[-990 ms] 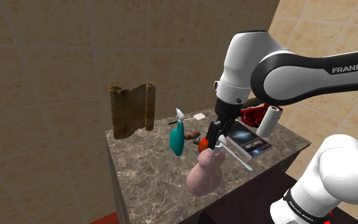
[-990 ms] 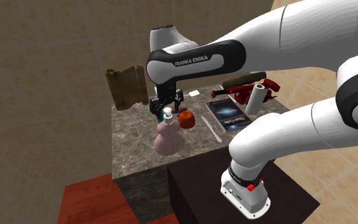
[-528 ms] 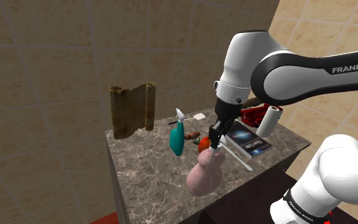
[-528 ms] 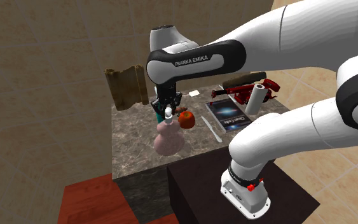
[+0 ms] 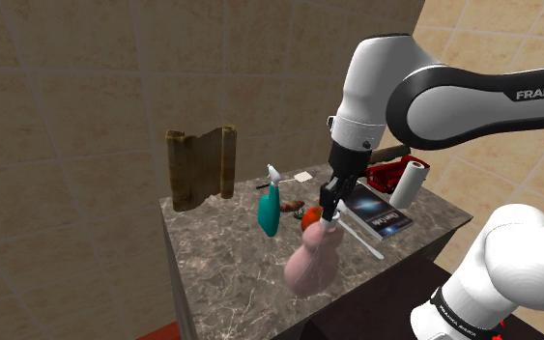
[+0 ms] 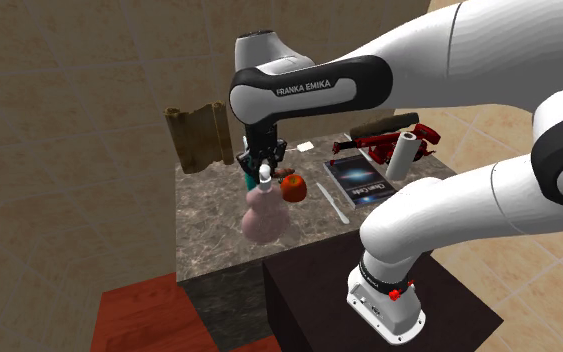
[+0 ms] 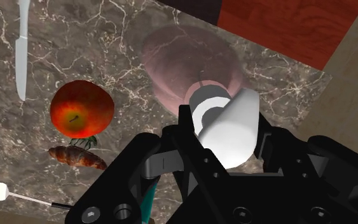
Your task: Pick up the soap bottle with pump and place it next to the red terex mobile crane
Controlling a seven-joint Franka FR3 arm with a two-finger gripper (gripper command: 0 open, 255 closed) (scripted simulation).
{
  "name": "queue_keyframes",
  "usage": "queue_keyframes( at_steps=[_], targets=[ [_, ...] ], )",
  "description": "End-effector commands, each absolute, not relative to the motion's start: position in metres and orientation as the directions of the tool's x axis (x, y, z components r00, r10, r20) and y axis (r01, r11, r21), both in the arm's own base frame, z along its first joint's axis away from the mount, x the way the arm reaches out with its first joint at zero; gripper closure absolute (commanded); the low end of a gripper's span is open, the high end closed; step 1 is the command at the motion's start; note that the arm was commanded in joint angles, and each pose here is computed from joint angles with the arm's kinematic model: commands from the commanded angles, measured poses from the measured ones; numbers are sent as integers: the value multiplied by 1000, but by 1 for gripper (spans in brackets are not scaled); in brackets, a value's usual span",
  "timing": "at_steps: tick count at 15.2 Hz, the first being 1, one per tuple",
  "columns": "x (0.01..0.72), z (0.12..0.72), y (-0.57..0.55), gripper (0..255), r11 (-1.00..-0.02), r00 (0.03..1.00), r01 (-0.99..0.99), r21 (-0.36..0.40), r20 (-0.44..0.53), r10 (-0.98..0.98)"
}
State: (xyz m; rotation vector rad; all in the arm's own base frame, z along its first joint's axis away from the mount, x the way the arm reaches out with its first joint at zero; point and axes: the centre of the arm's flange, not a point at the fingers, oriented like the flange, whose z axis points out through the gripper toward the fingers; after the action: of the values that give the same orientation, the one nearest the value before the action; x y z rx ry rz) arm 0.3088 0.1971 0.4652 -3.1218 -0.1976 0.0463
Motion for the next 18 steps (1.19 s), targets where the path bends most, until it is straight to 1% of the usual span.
queue_keyframes(
  at_steps=[1,18],
  targets=[
    [310,476,197,255,-992,992,126,-15,-28,126],
    [310,565,197,255,-992,992,126,-15,-28,126]
  ],
)
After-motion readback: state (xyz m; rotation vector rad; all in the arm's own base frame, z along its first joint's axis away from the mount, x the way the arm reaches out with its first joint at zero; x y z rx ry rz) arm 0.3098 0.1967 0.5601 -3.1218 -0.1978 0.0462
